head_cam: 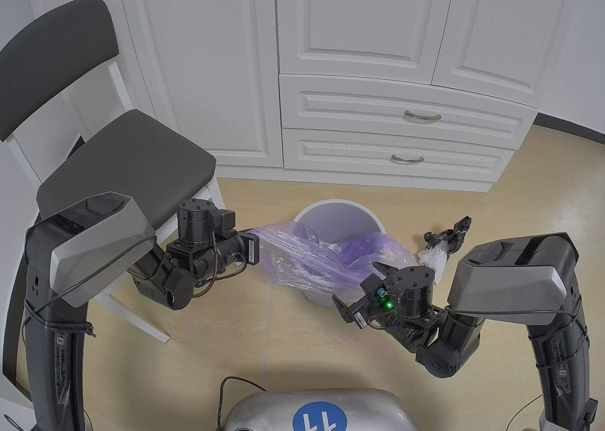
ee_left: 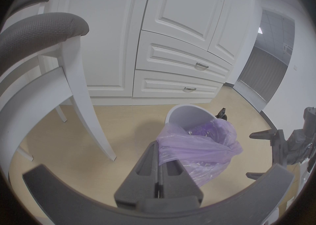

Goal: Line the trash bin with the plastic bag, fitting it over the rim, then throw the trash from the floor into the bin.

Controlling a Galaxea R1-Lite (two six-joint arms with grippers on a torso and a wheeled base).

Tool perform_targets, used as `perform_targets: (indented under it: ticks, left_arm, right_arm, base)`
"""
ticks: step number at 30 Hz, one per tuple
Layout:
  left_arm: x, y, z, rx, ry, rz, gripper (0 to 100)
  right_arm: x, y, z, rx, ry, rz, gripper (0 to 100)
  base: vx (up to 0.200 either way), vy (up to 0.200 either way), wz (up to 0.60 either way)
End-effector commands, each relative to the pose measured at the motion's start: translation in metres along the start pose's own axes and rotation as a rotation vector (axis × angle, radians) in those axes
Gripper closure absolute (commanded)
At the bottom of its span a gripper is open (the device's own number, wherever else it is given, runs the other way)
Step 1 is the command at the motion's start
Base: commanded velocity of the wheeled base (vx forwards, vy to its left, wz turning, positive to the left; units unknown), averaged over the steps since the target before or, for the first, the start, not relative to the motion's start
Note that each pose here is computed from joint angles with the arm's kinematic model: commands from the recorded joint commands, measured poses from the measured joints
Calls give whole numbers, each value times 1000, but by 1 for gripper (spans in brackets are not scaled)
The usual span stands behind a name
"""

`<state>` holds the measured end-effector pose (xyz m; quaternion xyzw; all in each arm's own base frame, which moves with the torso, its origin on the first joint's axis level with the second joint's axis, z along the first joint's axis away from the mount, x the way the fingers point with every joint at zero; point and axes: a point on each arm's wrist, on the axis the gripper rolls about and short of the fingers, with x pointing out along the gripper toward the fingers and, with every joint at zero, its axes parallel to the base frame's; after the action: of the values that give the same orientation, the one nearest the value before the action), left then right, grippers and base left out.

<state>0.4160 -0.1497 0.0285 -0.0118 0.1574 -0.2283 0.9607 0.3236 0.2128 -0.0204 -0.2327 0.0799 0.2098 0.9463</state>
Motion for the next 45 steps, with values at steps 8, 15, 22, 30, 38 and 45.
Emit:
perform_targets:
  ticks: [8, 15, 22, 30, 38, 45]
  left_arm:
    - [-2, -4, -1, 4, -10, -10, 100]
    - [-3, -3, -2, 6, -8, -10, 100]
    - [-4, -4, -2, 7, -13, -19, 0]
    - [-4, -4, -2, 9, -21, -21, 0]
    - [-4, -1, -4, 9, -16, -17, 0]
    - [-9, 7, -25, 35, 62, -59, 0]
  right_arm:
    - [27, 10, 3, -6, 13, 16, 0]
    - [41, 12, 6, -11, 36, 24, 0]
    - [48, 10, 6, -10, 40, 18, 0]
    - [49, 10, 7, -1, 33, 15, 100]
    - [49, 4, 13, 5, 16, 2, 100]
    - [64, -12, 32, 26, -43, -58, 100]
  base:
    - [0, 0, 0]
    - [0, 0, 0]
    - [0, 0, 0]
    - [0, 0, 0]
    - [0, 0, 0]
    - [0, 0, 0]
